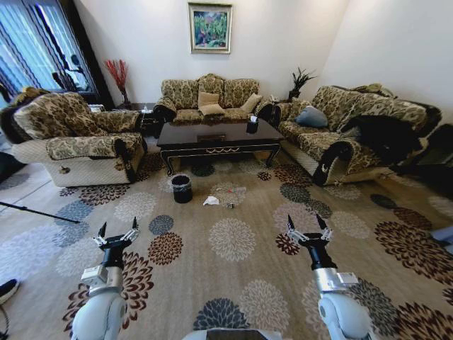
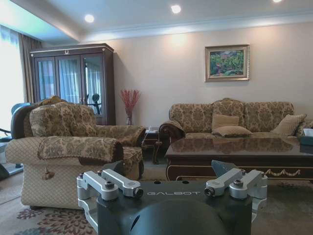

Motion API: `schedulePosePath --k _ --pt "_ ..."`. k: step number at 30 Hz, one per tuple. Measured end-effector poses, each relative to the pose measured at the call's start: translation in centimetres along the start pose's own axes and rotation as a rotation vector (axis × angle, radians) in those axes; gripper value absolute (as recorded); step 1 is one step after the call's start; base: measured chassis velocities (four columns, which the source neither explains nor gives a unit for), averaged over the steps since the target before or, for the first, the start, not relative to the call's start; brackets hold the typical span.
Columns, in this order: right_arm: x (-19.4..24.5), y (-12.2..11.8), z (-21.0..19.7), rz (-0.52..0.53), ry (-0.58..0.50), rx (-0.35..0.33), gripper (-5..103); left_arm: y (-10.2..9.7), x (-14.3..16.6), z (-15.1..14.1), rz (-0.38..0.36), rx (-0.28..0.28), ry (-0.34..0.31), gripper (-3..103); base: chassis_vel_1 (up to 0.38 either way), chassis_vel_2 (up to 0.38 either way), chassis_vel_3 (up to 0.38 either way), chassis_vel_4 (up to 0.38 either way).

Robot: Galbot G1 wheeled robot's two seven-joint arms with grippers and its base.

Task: Move to the front of the table and pick up the trash from the floor, then place it into the trash bin.

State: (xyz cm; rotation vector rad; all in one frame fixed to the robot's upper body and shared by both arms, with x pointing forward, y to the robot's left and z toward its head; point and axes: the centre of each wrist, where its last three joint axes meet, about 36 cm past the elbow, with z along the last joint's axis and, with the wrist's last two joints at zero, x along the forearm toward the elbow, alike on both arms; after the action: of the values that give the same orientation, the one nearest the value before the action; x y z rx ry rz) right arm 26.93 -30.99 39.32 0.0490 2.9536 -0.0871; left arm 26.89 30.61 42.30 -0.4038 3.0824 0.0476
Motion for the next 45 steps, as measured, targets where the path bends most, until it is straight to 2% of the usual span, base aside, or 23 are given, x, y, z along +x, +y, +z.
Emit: schedulePosePath --k 2,10,16,23,28,35,39,44,45 --pt "0.0 0.3 -0.2 0.036 0.019 -0.049 100 0.0 0.0 0.1 0.001 0.001 -0.001 100 0.000 0.000 0.000 0.000" --pt "0.0 0.2 0.0 0.067 0.043 -0.061 100 0.1 -0.1 -0.1 0.011 -0.001 -0.009 100 0.000 0.000 0.000 0.000" --pt "0.1 0.6 0.1 0.128 0.068 -0.088 100 0.0 -0.2 -0.6 0.021 -0.006 -0.016 100 0.000 0.000 0.000 0.000" --pt "0.0 0.4 1.0 0.118 0.045 -0.093 100 -0.1 -0.1 -0.3 0.027 -0.006 -0.003 100 0.000 0.000 0.000 0.000" --pt "0.1 0.6 1.5 0.150 0.055 -0.123 100 -0.2 0.1 -0.1 0.029 -0.004 0.004 100 0.000 0.000 0.000 0.000" --pt "-0.1 -0.9 2.3 0.156 -0.036 -0.028 100 -0.4 -0.1 -0.1 0.035 0.003 0.010 100 0.000 0.000 0.000 0.000" --pt "-0.2 -1.3 1.7 0.157 -0.086 -0.012 100 -0.6 -0.1 -0.4 0.042 0.003 0.009 100 0.000 0.000 0.000 0.000" --pt "-0.2 -1.3 -0.7 0.149 -0.122 0.005 100 -0.6 0.1 -2.2 0.055 0.006 -0.022 100 0.000 0.000 0.000 0.000" --pt "-0.3 -1.2 -1.7 0.153 -0.119 0.009 100 -0.6 0.2 -3.3 0.060 0.017 -0.040 100 0.000 0.000 0.000 0.000"
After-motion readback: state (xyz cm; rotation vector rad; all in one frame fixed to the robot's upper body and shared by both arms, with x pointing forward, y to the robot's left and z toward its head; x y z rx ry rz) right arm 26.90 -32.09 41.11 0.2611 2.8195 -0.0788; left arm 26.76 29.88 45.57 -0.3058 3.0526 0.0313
